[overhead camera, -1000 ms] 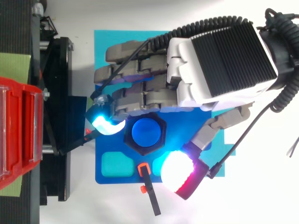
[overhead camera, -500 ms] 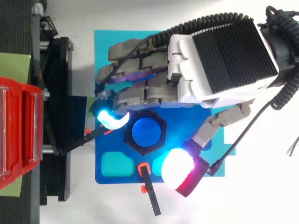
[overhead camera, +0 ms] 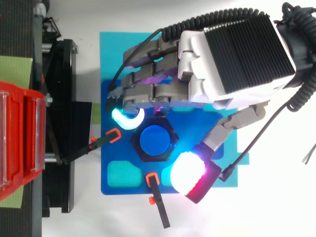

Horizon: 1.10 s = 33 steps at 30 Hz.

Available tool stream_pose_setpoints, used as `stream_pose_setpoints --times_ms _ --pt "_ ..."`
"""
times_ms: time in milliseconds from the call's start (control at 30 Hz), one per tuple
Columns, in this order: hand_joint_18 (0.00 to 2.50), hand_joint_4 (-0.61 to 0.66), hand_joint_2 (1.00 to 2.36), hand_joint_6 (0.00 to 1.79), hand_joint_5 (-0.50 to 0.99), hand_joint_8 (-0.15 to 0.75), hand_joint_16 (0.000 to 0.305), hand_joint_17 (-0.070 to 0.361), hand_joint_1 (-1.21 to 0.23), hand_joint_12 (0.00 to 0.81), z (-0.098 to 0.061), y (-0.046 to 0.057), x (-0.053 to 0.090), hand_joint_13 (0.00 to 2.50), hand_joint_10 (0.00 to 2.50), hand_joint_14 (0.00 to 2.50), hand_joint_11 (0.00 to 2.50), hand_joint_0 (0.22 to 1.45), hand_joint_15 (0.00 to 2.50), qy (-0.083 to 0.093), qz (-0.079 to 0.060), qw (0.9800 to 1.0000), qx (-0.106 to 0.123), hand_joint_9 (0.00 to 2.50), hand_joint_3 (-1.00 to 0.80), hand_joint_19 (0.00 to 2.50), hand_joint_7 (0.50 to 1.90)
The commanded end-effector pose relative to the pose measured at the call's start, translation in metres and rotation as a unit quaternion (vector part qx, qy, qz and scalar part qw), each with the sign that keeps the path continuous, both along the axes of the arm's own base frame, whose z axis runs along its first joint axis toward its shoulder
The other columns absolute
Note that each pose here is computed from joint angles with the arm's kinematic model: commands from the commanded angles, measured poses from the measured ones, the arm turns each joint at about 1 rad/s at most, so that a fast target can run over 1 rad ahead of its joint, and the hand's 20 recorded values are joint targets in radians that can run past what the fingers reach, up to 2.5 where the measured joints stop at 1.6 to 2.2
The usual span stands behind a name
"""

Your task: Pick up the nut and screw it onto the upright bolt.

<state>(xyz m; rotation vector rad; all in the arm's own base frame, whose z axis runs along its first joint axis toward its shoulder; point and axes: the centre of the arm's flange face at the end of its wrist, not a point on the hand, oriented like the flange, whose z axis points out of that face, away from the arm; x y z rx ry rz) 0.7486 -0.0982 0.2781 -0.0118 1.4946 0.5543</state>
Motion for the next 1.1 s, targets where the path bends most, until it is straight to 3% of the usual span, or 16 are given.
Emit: stream_pose_setpoints --times_ms 0,200,467,567,800,900,1067 --pt "0.68 0.23 1.00 0.51 0.05 0.314 0.046 0.104 -0.29 0.371 0.001 -0.003 0.000 0.98 0.01 0.00 0.21 0.49 0.06 -0.005 0.000 1.0000 -0.001 1.52 -0.50 0.15 1.21" --pt "0.86 0.11 1.00 0.50 0.09 0.249 0.038 0.085 -0.32 0.307 0.000 -0.011 -0.001 1.21 0.01 0.00 0.33 0.50 0.11 -0.008 0.001 1.0000 -0.004 1.83 -0.50 0.22 1.37" --pt "0.92 0.10 1.00 0.50 0.10 0.231 0.035 0.078 -0.32 0.271 0.001 -0.017 -0.002 1.29 0.02 0.00 0.40 0.50 0.11 -0.008 0.000 1.0000 -0.005 1.97 -0.50 0.22 1.39" --pt "0.94 0.11 1.00 0.50 0.10 0.235 0.033 0.075 -0.32 0.261 0.001 -0.018 -0.002 1.33 0.02 0.00 0.45 0.50 0.11 -0.008 0.000 1.0000 -0.005 2.04 -0.50 0.22 1.39" --pt "1.15 0.11 1.00 0.50 0.11 0.344 0.028 0.062 -0.30 0.259 0.000 -0.023 -0.004 1.77 0.03 0.01 0.74 0.49 0.16 -0.007 -0.001 1.0000 -0.006 2.42 -0.50 0.20 1.44" --pt "1.17 0.07 1.00 0.50 0.11 0.341 0.027 0.062 -0.30 0.265 0.002 -0.029 -0.005 1.78 0.03 0.01 0.78 0.48 0.16 -0.009 -0.001 0.9999 -0.007 2.42 -0.50 0.19 1.54" --pt "1.18 0.06 1.00 0.50 0.11 0.336 0.028 0.063 -0.30 0.275 0.002 -0.035 -0.007 1.76 0.03 0.01 0.81 0.47 0.14 -0.010 -0.002 0.9999 -0.009 2.42 -0.50 0.19 1.56"
